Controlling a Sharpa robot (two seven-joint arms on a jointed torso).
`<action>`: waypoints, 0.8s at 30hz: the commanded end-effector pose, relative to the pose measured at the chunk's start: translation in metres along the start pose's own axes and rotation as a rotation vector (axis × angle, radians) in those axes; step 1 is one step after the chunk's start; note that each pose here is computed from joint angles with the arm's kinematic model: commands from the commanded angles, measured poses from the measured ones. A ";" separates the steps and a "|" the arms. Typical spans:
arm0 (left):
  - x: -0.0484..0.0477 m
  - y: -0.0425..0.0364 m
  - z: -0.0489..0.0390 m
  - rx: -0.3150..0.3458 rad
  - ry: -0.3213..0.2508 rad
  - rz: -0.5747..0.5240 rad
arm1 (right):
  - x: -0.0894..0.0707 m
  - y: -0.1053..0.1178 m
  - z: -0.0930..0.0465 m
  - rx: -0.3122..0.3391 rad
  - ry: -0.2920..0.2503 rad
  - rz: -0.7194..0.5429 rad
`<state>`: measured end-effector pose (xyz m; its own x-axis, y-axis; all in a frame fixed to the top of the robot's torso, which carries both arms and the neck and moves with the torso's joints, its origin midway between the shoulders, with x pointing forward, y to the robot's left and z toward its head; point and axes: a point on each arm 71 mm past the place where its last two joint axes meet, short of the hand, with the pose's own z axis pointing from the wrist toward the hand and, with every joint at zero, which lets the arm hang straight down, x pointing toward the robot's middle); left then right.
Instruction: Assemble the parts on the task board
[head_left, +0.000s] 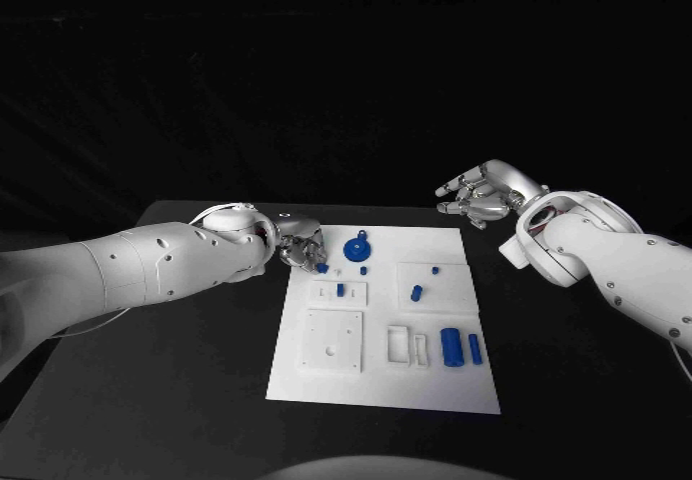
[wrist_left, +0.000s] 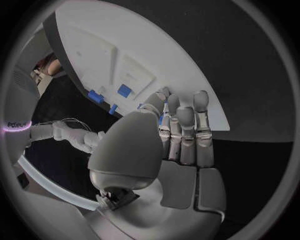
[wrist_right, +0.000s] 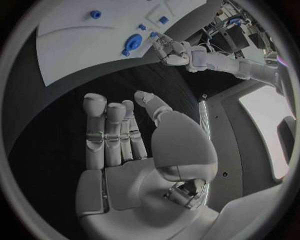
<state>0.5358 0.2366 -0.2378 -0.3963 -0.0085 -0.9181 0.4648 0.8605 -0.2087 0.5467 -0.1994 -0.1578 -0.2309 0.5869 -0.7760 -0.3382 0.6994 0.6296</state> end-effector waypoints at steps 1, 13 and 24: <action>0.0172 -0.0057 0.0017 0.019 0.070 -0.006 | 0.002 0.001 0.000 -0.006 0.014 -0.005; 0.0127 -0.0053 -0.0006 0.035 0.000 -0.016 | 0.002 0.001 0.000 -0.006 0.012 -0.004; 0.0092 -0.0022 -0.0049 0.034 -0.057 -0.057 | 0.003 0.000 0.000 -0.005 0.012 -0.004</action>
<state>0.5298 0.2409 -0.2415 -0.3745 -0.0591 -0.9253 0.4658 0.8509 -0.2429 0.5463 -0.1991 -0.1592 -0.2334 0.5869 -0.7753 -0.3369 0.6991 0.6306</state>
